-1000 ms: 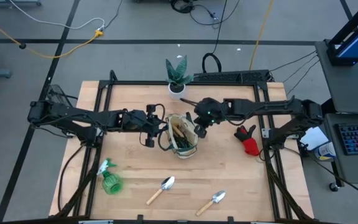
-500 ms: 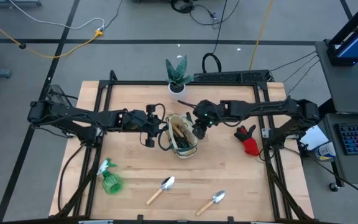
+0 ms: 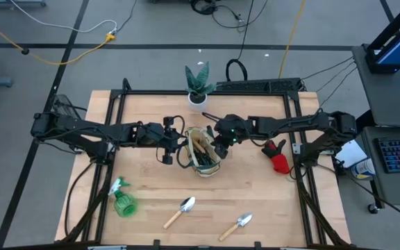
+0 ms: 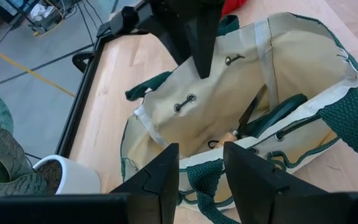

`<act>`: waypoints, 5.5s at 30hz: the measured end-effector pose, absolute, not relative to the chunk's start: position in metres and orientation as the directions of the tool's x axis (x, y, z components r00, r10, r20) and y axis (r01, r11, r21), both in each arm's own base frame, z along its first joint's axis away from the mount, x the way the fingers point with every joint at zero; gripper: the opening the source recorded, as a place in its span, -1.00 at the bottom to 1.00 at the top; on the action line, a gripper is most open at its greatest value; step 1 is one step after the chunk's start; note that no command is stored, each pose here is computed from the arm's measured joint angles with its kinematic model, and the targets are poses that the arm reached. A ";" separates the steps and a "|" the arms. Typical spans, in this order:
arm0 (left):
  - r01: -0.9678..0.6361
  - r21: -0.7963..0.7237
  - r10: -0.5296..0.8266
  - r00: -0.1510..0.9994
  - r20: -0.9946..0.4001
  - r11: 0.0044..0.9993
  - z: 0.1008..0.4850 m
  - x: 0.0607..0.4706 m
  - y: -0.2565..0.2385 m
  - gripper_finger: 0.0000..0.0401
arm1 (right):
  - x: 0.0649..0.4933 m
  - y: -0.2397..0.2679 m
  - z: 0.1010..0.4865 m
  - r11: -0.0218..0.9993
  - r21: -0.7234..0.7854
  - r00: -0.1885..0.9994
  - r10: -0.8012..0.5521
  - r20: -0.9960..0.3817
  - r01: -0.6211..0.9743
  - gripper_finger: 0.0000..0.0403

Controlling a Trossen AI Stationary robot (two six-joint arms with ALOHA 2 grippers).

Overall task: Pick & Place Garden tools in Gardening bag
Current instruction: Adjust the gardening bag, then put the left brown trowel into the gardening bag

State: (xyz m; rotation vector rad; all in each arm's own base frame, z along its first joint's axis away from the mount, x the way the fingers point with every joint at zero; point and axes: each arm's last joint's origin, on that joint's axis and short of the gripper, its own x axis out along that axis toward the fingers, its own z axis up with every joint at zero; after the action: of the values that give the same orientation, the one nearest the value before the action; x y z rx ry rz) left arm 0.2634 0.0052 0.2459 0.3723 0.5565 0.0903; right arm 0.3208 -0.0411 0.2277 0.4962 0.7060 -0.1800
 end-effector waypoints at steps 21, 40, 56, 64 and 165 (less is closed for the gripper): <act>0.018 0.371 0.183 0.847 -0.499 0.929 0.246 0.263 0.005 -0.35 | 0.315 -0.043 0.235 0.903 0.312 0.772 -0.032 -0.635 0.295 -1.00; 0.000 0.315 0.167 0.849 -0.501 0.949 0.246 0.263 0.004 -0.35 | 0.314 -0.040 0.235 0.914 0.312 0.766 0.001 -0.642 0.259 -0.98; -0.068 -0.095 0.005 0.835 -0.550 0.993 0.241 0.259 -0.034 -0.35 | 0.314 -0.040 0.235 0.965 0.202 0.770 0.002 -0.638 0.165 -0.36; -0.073 -0.267 -0.096 0.815 -0.571 0.961 0.239 0.251 -0.066 -0.35 | 0.314 -0.040 0.236 0.969 0.192 0.771 0.002 -0.637 0.156 -0.25; -0.289 -0.220 -0.067 0.460 -0.886 0.932 0.119 0.274 -0.236 -0.35 | 0.300 0.004 0.269 0.864 -0.368 0.839 0.107 -0.534 -0.344 -0.33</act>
State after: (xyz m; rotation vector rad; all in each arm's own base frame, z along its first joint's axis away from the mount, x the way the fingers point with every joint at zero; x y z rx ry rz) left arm 0.2738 -0.2359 0.1190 -0.3649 1.0910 0.1405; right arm 0.3002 0.0037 0.2691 -0.4733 0.5255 0.2485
